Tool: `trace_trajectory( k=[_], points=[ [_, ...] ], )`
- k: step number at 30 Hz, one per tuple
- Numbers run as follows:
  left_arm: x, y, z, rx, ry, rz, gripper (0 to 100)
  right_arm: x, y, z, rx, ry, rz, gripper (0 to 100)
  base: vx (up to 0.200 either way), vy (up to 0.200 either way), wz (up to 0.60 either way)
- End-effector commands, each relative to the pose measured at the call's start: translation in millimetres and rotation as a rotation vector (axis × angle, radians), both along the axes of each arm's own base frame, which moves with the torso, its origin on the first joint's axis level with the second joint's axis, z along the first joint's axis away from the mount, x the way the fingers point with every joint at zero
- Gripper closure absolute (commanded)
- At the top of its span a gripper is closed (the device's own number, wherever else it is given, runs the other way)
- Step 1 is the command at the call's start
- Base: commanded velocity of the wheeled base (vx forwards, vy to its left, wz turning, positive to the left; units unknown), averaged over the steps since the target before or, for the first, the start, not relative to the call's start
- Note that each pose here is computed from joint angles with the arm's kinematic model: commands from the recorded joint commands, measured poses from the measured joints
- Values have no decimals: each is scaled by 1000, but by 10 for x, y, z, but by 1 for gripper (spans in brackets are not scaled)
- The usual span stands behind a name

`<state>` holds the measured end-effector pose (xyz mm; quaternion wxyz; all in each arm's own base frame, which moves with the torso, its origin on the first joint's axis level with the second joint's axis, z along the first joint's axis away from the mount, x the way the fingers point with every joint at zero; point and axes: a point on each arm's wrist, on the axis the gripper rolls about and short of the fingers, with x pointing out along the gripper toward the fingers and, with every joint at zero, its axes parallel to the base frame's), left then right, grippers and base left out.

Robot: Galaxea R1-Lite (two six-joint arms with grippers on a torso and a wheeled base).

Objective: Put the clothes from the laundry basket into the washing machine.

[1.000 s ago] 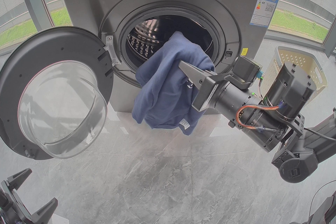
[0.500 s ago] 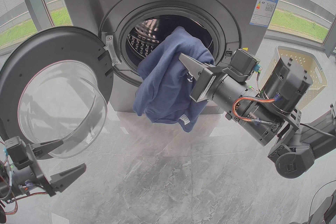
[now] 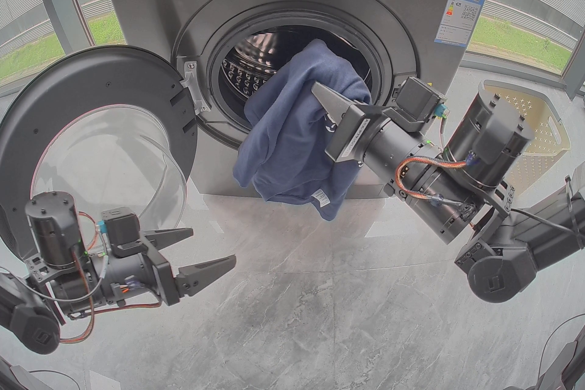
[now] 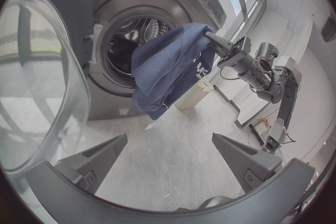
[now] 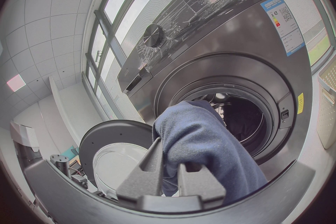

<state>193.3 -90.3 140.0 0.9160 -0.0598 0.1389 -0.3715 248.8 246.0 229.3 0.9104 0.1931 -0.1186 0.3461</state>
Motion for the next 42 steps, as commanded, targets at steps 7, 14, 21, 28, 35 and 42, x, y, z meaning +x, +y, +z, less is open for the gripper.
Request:
trace_trajectory(
  k=[7, 14, 21, 28, 35, 42],
  points=[
    [508, -345, -395, 6, 72, -34, 0, 10, 9, 0, 13, 5, -5, 100, 0, 0, 0],
    [754, -466, -562, -6, 77, -33, 0, -26, 28, 12, 19, 7, -8, 100, 0, 0, 0],
    [995, -597, -607, -50, 53, -31, 0, -85, 43, 41, 24, 4, 6, 100, 0, 0, 0],
    [1147, -635, -779, -59, 53, -20, 0, -151, 12, 36, 19, 10, 15, 100, 0, 0, 0],
    [1273, -700, -762, -95, 24, -18, 0, -222, 18, 48, 19, 10, 32, 100, 0, 0, 0],
    [1434, -801, -751, -117, -6, -23, 0, -236, 18, 9, 9, 19, 34, 100, 0, 0, 0]
  ],
)
